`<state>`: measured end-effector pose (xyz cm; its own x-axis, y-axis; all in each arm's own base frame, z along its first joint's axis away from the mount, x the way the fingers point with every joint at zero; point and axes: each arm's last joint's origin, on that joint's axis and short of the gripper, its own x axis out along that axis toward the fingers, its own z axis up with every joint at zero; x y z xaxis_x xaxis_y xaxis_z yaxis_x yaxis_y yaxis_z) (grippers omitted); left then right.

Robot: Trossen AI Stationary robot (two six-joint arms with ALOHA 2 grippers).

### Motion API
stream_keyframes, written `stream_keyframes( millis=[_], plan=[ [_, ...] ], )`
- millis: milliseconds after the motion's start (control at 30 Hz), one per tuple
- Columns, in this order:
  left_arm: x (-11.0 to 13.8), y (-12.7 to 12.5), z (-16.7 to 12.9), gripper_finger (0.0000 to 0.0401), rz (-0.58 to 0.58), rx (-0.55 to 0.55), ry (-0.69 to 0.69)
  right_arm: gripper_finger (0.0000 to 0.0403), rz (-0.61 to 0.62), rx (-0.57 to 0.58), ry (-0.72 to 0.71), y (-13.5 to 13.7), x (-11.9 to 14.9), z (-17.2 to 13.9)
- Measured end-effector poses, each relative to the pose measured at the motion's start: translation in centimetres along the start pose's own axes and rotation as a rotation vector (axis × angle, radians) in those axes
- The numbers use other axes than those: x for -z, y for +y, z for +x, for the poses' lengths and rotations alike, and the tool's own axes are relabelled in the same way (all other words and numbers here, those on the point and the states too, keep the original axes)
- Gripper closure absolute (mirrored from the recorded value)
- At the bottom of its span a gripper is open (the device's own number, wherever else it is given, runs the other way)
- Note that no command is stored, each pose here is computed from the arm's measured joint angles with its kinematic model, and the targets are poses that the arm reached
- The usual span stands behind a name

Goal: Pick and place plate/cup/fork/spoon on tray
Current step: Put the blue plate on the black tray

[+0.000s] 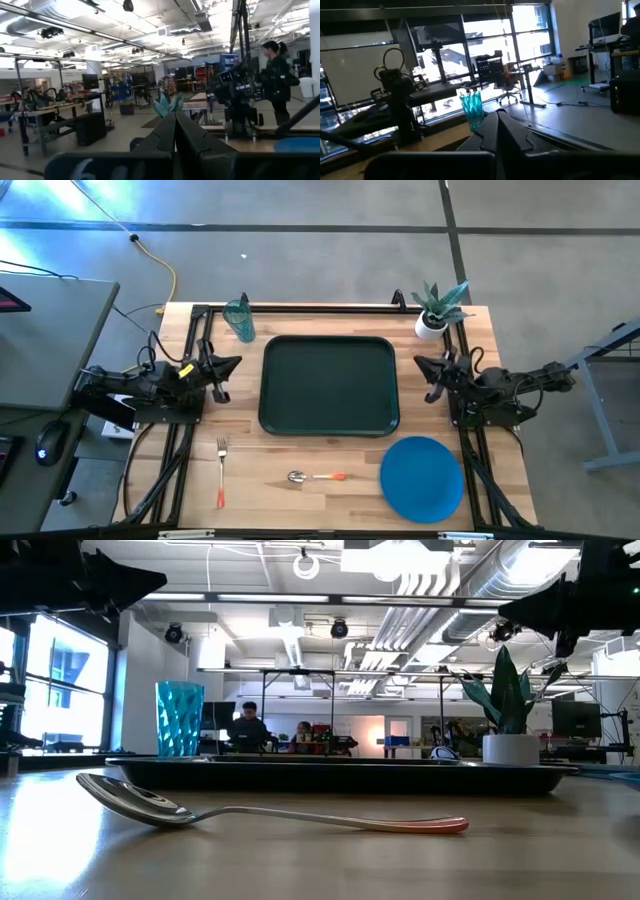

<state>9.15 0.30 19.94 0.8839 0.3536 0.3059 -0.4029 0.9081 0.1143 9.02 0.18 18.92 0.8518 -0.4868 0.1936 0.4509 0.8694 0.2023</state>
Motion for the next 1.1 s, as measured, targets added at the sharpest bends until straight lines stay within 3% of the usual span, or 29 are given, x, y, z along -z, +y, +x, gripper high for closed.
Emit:
stream_keyframes(
  millis=[200,300,467,567,667,767,867,1100],
  plan=[
    [0.1,0.2,0.3,0.0387,-0.076,-0.027,0.003,0.0362,0.058,0.024,0.039,-0.3,0.6,0.7],
    [0.1,0.1,0.7,0.0374,-0.129,0.013,-0.011,0.0329,0.071,0.022,0.066,-0.4,1.0,1.3],
    [0.6,-0.8,1.5,0.0347,-0.212,0.167,0.02,0.0275,0.138,0.01,0.1,-0.4,1.5,2.2],
    [0.8,-1.8,1.8,0.0331,-0.204,0.346,0.019,0.0253,0.221,0.075,0.131,-0.5,2.1,2.6],
    [0.5,-2.5,2.2,0.0321,-0.194,0.399,-0.036,0.0244,0.271,0.13,0.188,-0.5,3.0,3.0],
    [0.6,-2.9,2.6,0.0314,-0.162,0.391,-0.054,0.0242,0.321,0.2,0.235,-0.5,4.0,3.2],
    [0.7,-3.2,3.4,0.0307,-0.134,0.312,-0.009,0.0242,0.329,0.288,0.242,-0.4,4.7,3.3],
    [1.2,-3.7,5.7,0.0287,-0.106,0.2,0.115,0.0242,0.195,0.331,0.274,1.0,3.9,5.2]
  ],
)
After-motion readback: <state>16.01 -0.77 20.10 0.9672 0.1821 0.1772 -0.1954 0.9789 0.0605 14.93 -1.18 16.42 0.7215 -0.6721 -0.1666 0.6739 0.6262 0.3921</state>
